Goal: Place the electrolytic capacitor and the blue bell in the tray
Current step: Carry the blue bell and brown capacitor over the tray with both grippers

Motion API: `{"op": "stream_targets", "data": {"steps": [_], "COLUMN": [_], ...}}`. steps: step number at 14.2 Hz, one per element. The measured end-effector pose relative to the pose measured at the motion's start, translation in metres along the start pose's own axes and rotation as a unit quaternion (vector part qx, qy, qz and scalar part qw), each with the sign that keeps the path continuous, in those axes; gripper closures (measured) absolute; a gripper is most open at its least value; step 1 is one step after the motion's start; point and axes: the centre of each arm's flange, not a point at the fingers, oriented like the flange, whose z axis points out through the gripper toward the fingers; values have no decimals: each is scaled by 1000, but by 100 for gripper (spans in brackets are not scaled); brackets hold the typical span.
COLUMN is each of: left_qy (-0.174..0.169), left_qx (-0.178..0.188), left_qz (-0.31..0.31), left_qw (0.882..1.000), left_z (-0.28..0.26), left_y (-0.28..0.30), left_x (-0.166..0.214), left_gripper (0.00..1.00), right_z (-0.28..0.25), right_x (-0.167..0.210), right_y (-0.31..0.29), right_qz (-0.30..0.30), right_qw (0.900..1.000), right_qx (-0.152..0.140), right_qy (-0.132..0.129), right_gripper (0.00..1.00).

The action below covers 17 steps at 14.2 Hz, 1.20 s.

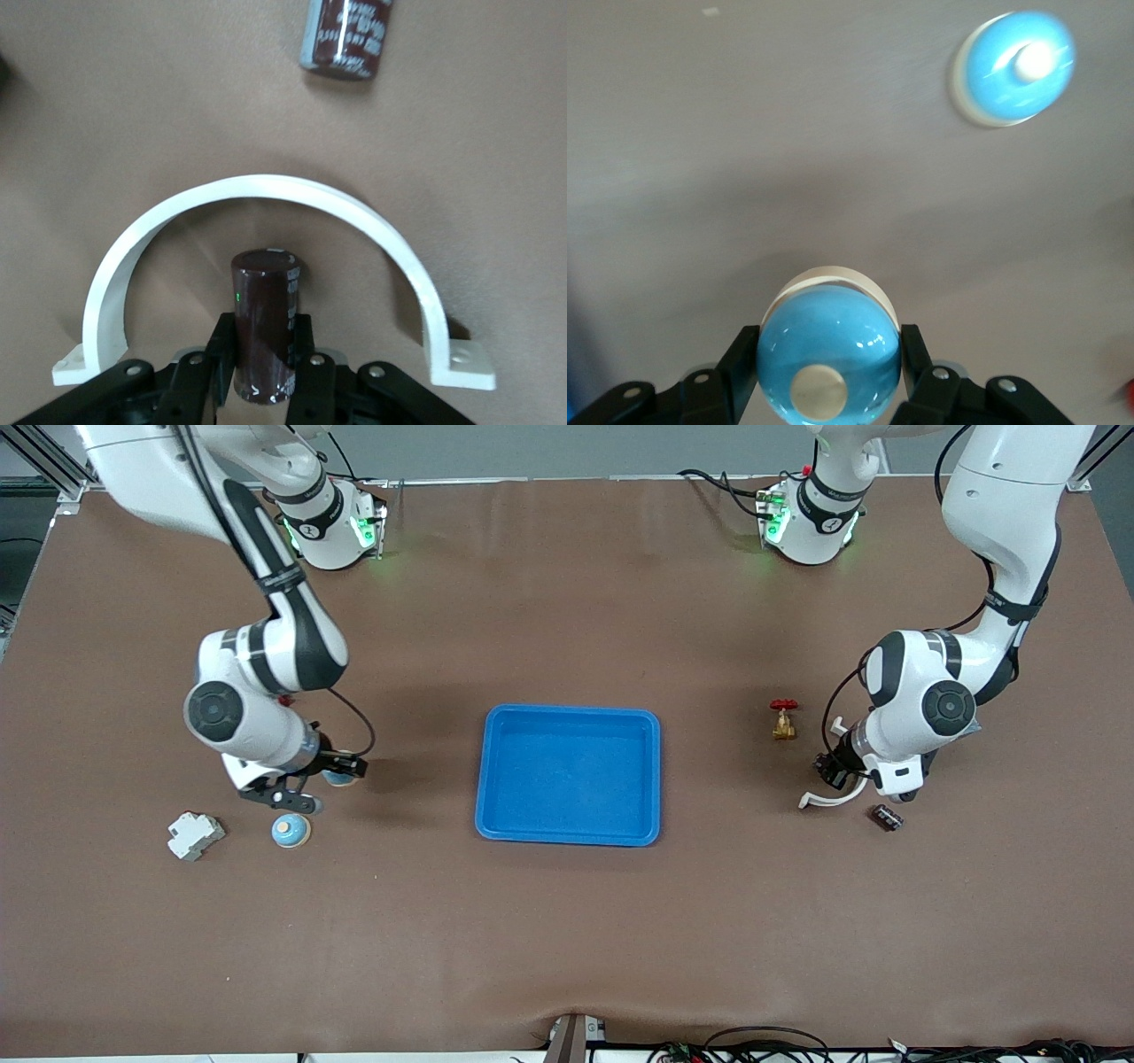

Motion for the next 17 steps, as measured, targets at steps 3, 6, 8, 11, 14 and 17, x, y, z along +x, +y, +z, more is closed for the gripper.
{"op": "stream_targets", "data": {"steps": [3,6,8,11,14,17], "left_qy": [0,-10,-14,-19,-30,-46], "left_qx": [2,18,18,6,3,8], "left_qz": [4,10,17,12,-6,-50], "left_qw": [1000,1000,1000,1000,1000,998], "left_z": [-24,-76,-108,-123,-110,-83], "left_y": [9,37,61,93,133,170], "left_x": [-5,-40,-71,-126,-189,-247], "left_gripper": [70,70,70,70,70,70], "right_z": [-4,-9,-5,12,35,50], "right_x": [-29,-52,-66,-81,-85,-88], "right_y": [-50,-91,-120,-159,-189,-213], "right_qz": [39,73,96,127,147,160], "right_qw": [999,997,995,991,988,986], "right_qx": [2,9,18,29,30,31], "right_qy": [9,17,25,31,29,28], "right_gripper": [32,32,32,32,32,32]}}
